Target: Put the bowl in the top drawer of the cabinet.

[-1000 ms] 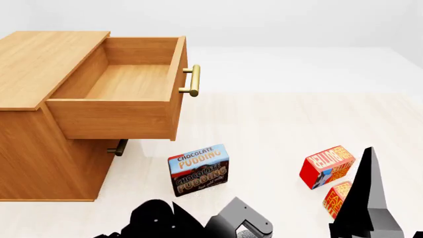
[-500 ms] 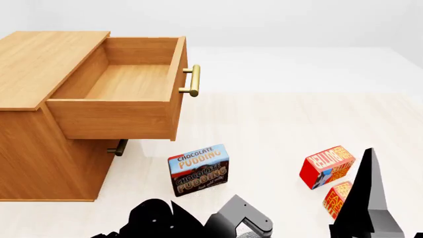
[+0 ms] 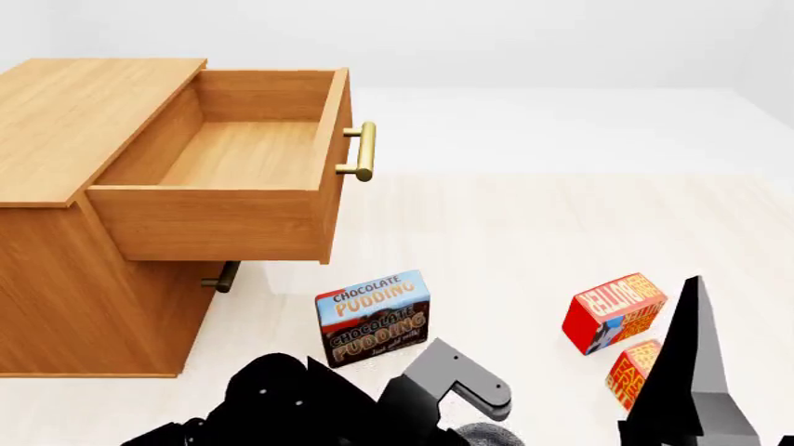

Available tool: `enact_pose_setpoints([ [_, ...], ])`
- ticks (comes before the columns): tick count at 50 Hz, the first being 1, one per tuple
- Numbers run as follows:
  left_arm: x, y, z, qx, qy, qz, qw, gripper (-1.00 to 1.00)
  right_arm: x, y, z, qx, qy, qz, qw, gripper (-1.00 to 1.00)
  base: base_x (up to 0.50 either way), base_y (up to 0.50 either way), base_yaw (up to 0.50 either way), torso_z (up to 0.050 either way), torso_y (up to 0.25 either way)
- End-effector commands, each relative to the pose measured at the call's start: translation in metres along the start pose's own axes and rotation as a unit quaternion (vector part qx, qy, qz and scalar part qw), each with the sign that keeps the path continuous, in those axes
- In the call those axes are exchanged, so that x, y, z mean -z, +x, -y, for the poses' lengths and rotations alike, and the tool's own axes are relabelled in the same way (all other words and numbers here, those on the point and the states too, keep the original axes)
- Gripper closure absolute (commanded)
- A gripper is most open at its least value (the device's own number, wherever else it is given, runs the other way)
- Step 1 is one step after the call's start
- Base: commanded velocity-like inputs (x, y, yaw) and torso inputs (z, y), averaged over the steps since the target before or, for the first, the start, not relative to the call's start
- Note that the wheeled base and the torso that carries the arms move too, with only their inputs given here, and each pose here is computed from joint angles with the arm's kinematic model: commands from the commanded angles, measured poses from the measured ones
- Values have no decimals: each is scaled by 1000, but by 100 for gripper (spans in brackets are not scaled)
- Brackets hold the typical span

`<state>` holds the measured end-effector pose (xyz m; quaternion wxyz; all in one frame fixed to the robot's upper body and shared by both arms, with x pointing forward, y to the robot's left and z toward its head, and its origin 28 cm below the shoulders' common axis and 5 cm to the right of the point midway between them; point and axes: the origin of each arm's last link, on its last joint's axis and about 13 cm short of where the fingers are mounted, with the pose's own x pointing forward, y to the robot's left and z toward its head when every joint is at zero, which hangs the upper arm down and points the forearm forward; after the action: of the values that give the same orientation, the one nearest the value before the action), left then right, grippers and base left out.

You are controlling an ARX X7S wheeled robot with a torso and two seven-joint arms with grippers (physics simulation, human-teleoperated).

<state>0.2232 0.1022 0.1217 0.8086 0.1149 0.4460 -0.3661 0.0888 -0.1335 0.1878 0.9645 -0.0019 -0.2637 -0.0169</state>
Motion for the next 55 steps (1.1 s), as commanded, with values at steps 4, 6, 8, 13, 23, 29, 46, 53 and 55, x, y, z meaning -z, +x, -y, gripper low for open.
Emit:
enact_pose_setpoints([
  [4, -18, -29, -1, -10, 5, 51, 999, 100, 0, -1, 1, 0, 1, 1, 1000, -100, 0, 0, 0, 0, 0],
  [6, -19, -34, -1, -12, 6, 57, 998, 100, 0, -1, 1, 1, 1, 1, 1000, -100, 0, 0, 0, 0, 0],
  [8, -21, -38, -1, -15, 8, 64, 998, 100, 0, -1, 1, 0, 1, 1, 1000, -100, 0, 0, 0, 0, 0],
  [13, -26, -48, 1, -18, 13, 82, 996, 100, 0, -1, 1, 0, 1, 1, 1000, -100, 0, 0, 0, 0, 0],
  [23, -46, -79, 7, -27, 27, 134, 990, 100, 0, -1, 1, -1, 1, 1, 1000, -100, 0, 0, 0, 0, 0],
  [29, -57, -90, 8, -56, 37, 165, 984, 100, -1, -2, 2, 0, 2, 2, 1000, -100, 0, 0, 0, 0, 0],
  [46, -71, -112, 15, -117, 72, 245, 960, 100, -1, -1, 3, -2, 1, 3, 1000, -100, 0, 0, 0, 0, 0],
  [53, -79, -131, 23, -117, 77, 272, 952, 100, -1, 0, 3, -3, 0, 3, 1000, -100, 0, 0, 0, 0, 1],
  [55, -81, -136, 25, -120, 80, 280, 949, 100, -2, 0, 3, -4, 0, 3, 1000, -100, 0, 0, 0, 0, 0],
])
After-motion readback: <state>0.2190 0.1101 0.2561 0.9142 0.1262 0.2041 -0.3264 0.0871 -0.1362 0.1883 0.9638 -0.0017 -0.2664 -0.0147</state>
